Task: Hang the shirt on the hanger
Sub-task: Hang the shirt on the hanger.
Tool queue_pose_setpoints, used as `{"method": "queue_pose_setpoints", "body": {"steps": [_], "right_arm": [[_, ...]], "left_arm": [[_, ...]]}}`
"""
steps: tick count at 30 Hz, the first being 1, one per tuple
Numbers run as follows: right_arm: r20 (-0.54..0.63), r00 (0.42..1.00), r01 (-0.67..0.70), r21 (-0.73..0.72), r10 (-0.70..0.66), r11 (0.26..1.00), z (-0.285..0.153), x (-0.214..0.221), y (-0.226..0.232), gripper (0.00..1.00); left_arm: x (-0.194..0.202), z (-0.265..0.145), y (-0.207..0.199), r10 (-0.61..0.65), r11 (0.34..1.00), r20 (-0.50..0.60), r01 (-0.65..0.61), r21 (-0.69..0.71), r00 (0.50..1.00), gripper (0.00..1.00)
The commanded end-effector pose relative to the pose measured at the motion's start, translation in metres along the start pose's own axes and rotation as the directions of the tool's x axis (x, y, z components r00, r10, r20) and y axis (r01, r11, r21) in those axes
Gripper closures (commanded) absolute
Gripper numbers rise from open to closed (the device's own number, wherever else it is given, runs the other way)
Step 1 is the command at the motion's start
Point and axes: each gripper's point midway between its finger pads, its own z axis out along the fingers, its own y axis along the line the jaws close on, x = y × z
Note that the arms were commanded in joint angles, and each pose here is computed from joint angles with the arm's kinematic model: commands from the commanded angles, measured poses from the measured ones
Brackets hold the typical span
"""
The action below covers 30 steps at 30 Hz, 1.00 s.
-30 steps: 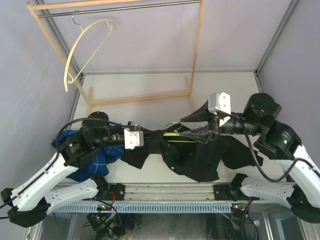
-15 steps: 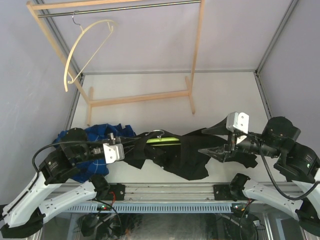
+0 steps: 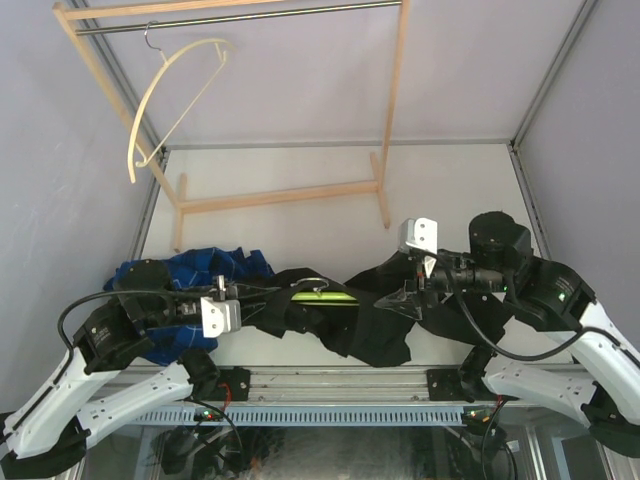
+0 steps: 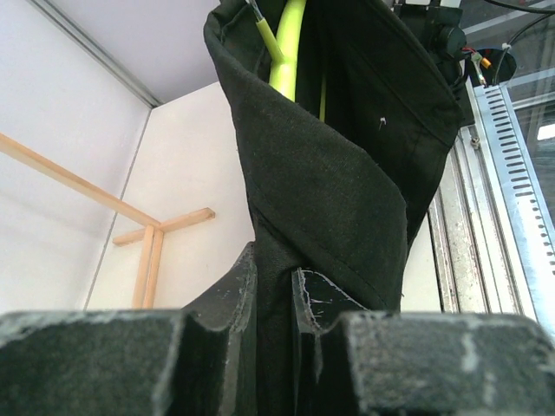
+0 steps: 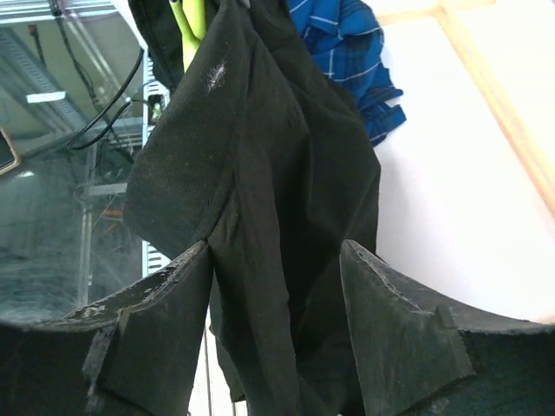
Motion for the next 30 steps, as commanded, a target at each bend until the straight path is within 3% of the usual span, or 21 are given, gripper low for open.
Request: {"method": "queue_pose_setpoints", "body": {"steps": [1,14,18,21,25,27,30], "right_arm": [[0.013,0.999,0.033,-0.088,-0.032,0.996,0.007,-0.004,0.012,0.41],[-0.085,0.996,-0.014,-0.117,0.004,0.993,0.024,0.031,0.021,0.48],[-0.065,0.998,-0.016,-0.1,0.009,0.995,0.021,0.031,0.022,0.56],[-0.037,0.999,-0.007,-0.111,0.002,0.994,0.02,0.025,0.024,0.68],[0.001,1.0,0.004,-0.112,-0.004,0.994,0.017,0.017,0.026,1.0],[0.026,1.0,0.007,-0.075,-0.005,0.997,0.012,0.011,0.022,1.0],[0.091,0.996,0.014,0.013,-0.015,1.0,-0.001,-0.005,0.013,1.0]], "left_arm": [[-0.034,-0.005,0.01,0.076,0.997,0.109,-0.073,-0.026,0.991,1.0],[-0.04,-0.01,0.021,0.093,0.993,0.11,-0.083,-0.089,0.99,1.0],[-0.041,-0.011,0.021,0.094,0.992,0.115,-0.084,-0.089,0.989,1.0],[-0.041,-0.009,0.02,0.087,0.994,0.115,-0.078,-0.081,0.99,1.0],[-0.042,-0.005,0.022,0.057,0.996,0.119,-0.048,-0.08,0.991,1.0],[-0.045,-0.004,0.022,0.045,0.997,0.133,-0.035,-0.075,0.99,0.89],[-0.048,-0.004,0.032,0.019,0.992,0.148,0.0,-0.129,0.989,0.57]]}}
